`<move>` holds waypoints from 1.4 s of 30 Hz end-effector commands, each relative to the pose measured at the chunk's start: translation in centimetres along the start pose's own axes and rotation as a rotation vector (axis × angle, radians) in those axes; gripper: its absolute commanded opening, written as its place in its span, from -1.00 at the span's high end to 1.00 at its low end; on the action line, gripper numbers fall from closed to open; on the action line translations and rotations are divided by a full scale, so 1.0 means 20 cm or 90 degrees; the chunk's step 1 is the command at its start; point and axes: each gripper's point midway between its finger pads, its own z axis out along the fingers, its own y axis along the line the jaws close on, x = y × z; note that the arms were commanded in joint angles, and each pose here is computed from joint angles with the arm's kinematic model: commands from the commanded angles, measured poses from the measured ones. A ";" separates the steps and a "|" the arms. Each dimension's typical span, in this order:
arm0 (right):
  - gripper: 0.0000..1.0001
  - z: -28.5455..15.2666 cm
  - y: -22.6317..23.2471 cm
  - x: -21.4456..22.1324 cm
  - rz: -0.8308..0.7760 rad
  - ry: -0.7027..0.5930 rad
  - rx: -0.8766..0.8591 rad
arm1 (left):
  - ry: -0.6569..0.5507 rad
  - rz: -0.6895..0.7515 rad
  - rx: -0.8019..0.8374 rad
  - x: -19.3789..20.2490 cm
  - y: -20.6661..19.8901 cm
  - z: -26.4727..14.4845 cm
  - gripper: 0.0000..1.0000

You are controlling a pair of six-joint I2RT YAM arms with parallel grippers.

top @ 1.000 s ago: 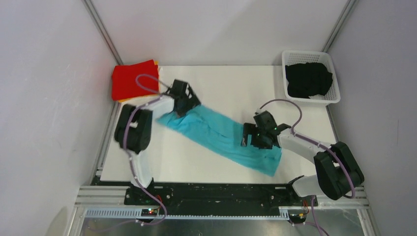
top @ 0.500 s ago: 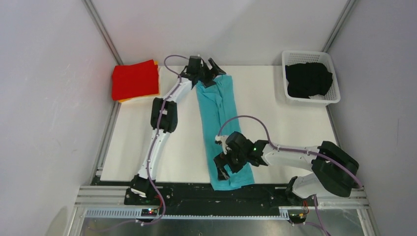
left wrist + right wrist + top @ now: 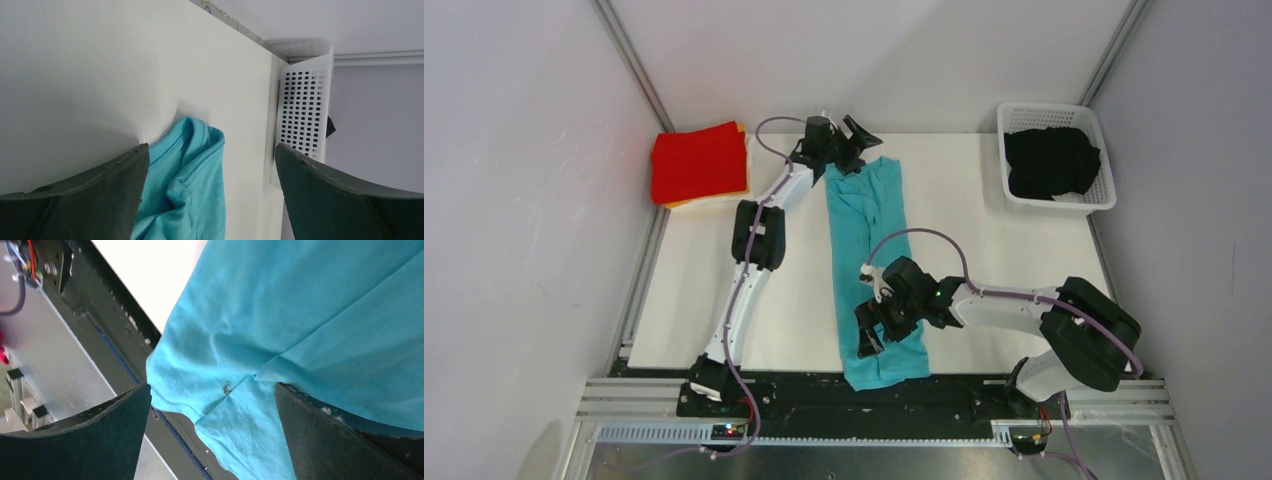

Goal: Fold and stack the t-shirts
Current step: Rotate the tshirt 90 degrees, then grab the bottom of the folded rectangular tshirt with both arms

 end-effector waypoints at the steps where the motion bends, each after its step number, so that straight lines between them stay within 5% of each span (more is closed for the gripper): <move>1: -0.98 0.00 -0.02 -0.22 0.002 -0.082 -0.010 | -0.075 0.037 0.033 -0.20 -0.17 -0.06 -0.99; 8: -0.98 -0.11 0.00 -0.34 -0.001 -0.124 0.002 | -0.186 0.079 0.031 -0.51 -0.36 -0.26 -0.99; 14: -0.99 -0.38 -0.06 -0.25 0.031 -0.167 0.141 | -0.143 0.186 0.075 -0.42 -0.77 -0.55 -0.99; 20: -0.95 -0.55 -0.24 0.06 0.221 -0.149 0.260 | -0.045 0.262 0.014 0.06 -0.75 -0.94 -0.99; 23: -0.72 -0.52 -0.30 0.18 0.267 -0.145 0.248 | -0.069 0.313 -0.039 0.35 -0.75 -1.23 -0.99; 24: -0.66 -0.49 -0.30 0.20 0.272 -0.143 0.223 | -0.040 0.312 -0.098 0.51 -0.53 -1.27 -0.99; 25: -0.58 -0.48 -0.30 0.21 0.280 -0.144 0.214 | -0.067 0.340 -0.100 0.61 -0.59 -1.37 -0.99; 27: -0.47 -0.44 -0.29 0.20 0.276 -0.150 0.180 | -0.024 0.378 -0.176 0.93 -0.29 -1.48 -0.99; 29: -0.36 -0.41 -0.31 0.20 0.271 -0.151 0.174 | -0.005 0.386 -0.181 1.13 -0.22 -1.59 -0.99; 37: 0.11 -0.32 -0.33 0.32 0.290 -0.082 0.156 | 0.114 0.375 -0.174 1.63 0.03 -1.92 -0.99; 42: 0.24 -0.29 -0.34 0.43 0.316 -0.052 0.155 | 0.216 0.368 -0.138 1.86 0.09 -2.06 -0.99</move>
